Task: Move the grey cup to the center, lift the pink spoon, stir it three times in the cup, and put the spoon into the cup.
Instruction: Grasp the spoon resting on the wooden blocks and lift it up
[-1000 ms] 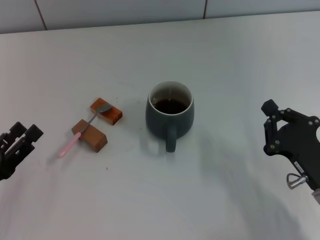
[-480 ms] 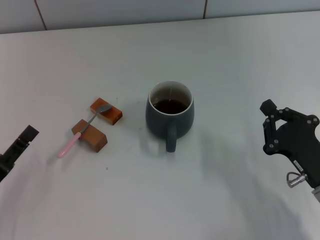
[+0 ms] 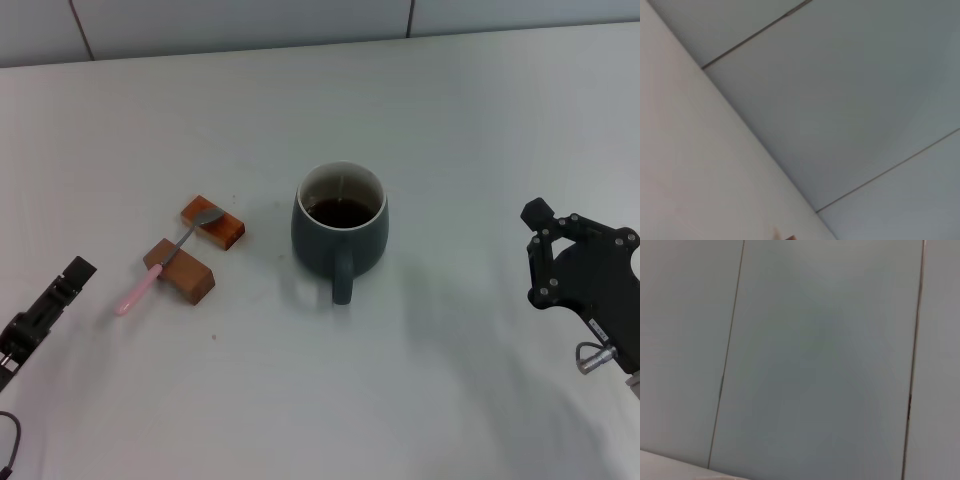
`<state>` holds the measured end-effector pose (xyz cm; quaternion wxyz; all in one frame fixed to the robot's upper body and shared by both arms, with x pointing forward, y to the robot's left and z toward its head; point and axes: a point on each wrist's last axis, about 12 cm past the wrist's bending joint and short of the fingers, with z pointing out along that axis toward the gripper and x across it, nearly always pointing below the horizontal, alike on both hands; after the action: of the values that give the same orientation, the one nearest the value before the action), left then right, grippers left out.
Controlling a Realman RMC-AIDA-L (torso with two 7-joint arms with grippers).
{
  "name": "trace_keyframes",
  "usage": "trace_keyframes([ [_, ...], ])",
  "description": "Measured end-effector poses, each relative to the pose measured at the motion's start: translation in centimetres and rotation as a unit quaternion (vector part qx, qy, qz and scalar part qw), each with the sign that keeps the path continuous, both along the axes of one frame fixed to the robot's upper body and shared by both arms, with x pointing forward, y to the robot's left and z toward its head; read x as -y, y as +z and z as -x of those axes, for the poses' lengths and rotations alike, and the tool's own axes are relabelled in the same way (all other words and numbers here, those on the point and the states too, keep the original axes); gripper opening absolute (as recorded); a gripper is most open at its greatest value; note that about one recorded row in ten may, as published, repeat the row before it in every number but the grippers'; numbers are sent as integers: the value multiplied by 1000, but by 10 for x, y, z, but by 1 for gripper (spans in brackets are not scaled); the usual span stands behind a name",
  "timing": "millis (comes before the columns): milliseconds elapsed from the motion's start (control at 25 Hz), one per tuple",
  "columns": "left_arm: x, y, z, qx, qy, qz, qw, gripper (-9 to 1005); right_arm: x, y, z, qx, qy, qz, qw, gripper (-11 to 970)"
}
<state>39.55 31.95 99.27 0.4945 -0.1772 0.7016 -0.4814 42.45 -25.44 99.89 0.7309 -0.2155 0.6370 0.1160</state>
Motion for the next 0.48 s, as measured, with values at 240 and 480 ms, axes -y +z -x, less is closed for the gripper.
trace_keyframes([
  [240, 5, -5, -3, -18, -2, 3, 1000, 721, 0, -1, -1, -3, 1, 3, 1000, -1],
  [480, 7, -7, -4, -30, -3, 2, 1000, 718, -1, 0, -3, -2, 4, 5, 1000, -1],
])
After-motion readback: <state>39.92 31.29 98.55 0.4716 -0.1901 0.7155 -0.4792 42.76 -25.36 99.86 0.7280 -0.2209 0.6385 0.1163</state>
